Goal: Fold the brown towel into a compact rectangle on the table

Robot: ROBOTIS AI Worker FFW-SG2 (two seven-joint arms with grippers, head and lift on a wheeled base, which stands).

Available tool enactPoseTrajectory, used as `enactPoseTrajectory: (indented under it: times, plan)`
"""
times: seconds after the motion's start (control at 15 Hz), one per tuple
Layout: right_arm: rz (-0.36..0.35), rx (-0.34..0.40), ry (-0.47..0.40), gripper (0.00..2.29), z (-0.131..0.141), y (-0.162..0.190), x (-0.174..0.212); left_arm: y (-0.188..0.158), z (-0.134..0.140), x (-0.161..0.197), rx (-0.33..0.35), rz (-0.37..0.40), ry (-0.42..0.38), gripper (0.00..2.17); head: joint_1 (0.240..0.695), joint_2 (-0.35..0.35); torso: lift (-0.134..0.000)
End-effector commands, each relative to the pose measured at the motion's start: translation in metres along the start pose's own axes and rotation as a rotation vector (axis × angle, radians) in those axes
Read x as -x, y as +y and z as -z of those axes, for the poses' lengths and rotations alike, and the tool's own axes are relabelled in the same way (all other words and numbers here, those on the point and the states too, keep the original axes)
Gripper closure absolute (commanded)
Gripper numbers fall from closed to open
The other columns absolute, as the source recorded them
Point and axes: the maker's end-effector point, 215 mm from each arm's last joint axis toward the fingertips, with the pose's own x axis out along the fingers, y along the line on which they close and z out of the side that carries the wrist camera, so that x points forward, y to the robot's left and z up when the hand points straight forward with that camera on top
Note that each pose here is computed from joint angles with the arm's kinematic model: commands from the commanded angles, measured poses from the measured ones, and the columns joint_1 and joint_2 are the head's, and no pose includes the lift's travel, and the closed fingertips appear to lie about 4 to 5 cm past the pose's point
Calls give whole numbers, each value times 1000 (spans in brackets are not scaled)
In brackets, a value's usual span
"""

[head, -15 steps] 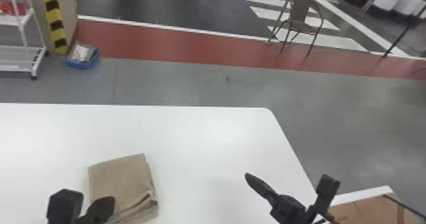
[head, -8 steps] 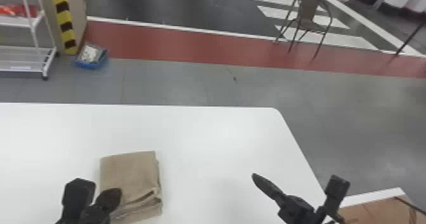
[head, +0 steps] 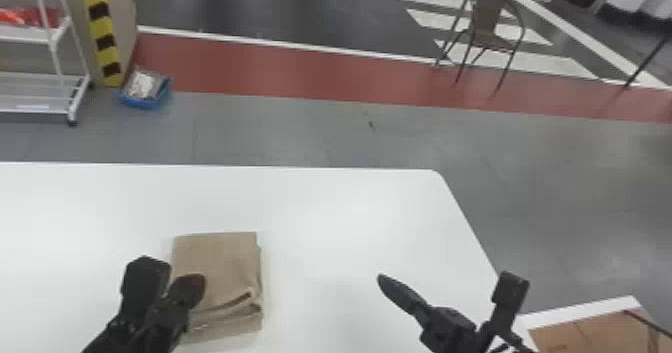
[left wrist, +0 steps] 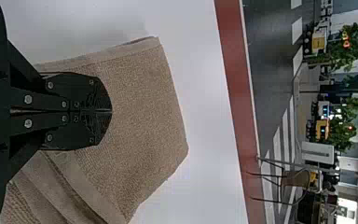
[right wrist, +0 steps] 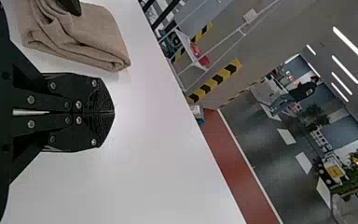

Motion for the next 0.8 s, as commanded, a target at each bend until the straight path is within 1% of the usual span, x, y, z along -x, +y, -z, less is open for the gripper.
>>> enactPoseTrajectory:
  times: [0.0,0.13,0.2,0.27,0.4,0.53,0.6,0.67,0.73]
  plan:
    - [-32,16,34,1416,14,20,-16,-4,-8,-2,-9,8,-10,1629,695,-279,0]
    - [-41,26,39,1416,15,29,-25,-1,-6,4,-1,6,-15,1629,695,-257,0]
    - [-59,47,17,1416,7,37,-31,-3,-18,14,5,9,-55,1629,695,-247,0]
    - [-73,88,-19,1416,-8,45,-40,-1,-34,28,12,7,-111,1629,695,-232,0]
    - [-120,122,-34,1416,-14,64,-59,13,-59,49,35,-6,-178,1629,695,-215,0]
    - [-157,160,-36,1416,-6,81,-79,32,-68,60,60,-21,-201,1629,695,-181,0]
    - [-179,188,-62,1416,-4,90,-89,45,-69,63,64,-40,-206,1629,695,-159,0]
    - [-204,208,-80,1416,-1,98,-97,50,-68,65,70,-44,-207,1629,695,-135,0]
    - [-218,217,-94,1416,0,103,-103,52,-66,65,71,-44,-205,1629,695,-87,0]
